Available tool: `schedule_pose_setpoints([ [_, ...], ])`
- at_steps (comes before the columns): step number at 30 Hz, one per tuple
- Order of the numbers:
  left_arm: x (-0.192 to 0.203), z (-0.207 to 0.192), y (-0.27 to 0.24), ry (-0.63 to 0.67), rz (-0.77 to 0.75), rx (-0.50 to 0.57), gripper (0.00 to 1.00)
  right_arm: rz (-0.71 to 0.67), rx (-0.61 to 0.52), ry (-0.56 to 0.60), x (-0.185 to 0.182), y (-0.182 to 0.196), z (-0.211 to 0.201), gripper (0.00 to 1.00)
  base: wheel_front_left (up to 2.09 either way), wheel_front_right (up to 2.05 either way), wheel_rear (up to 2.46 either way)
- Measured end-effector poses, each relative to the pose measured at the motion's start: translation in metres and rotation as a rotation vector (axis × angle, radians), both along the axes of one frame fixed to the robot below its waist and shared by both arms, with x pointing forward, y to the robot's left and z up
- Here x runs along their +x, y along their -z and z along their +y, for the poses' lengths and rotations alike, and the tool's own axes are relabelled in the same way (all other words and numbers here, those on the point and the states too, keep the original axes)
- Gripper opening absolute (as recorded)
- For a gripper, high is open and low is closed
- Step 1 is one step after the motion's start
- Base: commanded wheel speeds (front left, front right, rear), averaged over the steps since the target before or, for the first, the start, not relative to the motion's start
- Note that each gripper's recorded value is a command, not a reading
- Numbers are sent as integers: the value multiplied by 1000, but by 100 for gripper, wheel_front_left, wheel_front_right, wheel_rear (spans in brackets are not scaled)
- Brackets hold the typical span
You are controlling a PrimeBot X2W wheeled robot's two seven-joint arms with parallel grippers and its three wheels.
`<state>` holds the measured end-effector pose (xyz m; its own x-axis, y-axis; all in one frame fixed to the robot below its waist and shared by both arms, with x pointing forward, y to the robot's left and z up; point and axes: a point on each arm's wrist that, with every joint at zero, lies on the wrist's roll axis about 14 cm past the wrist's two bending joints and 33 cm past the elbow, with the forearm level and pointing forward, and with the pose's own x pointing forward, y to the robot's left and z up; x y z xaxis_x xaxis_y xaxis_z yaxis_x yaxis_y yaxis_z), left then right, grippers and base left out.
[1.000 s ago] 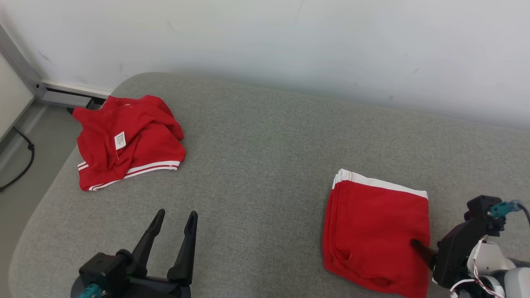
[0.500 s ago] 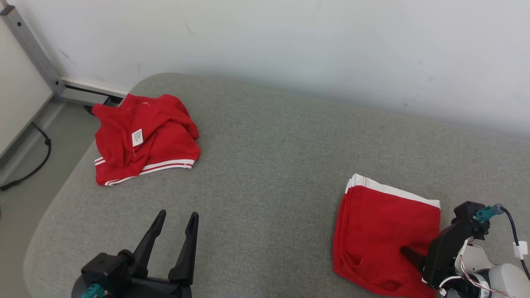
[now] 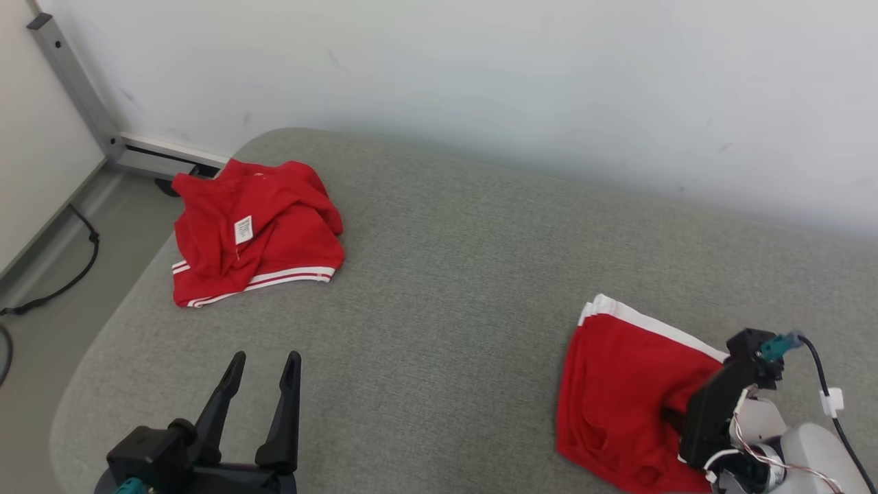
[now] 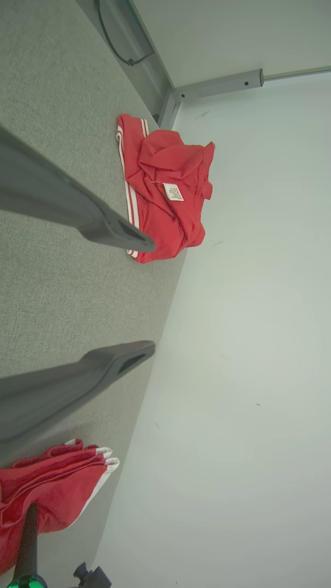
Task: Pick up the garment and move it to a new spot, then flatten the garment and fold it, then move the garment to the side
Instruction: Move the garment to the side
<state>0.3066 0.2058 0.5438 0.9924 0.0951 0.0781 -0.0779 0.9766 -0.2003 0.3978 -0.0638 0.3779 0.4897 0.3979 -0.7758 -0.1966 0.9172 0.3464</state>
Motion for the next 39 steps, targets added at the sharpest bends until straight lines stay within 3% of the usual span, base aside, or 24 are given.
schedule_pose_setpoints([
  [7,10,-12,-1,40,-6,-19,100,-29,3,-5,10,-14,0,0,0,0,0],
  [13,29,-34,0,112,-10,-30,100,-51,-76,-2,21,-27,-19,0,0,0,0],
  [22,62,-75,7,250,0,-32,100,-25,-211,90,27,-36,-77,0,0,0,0],
  [39,112,-141,42,472,71,-30,100,-126,-383,301,57,-53,-205,0,0,0,0],
])
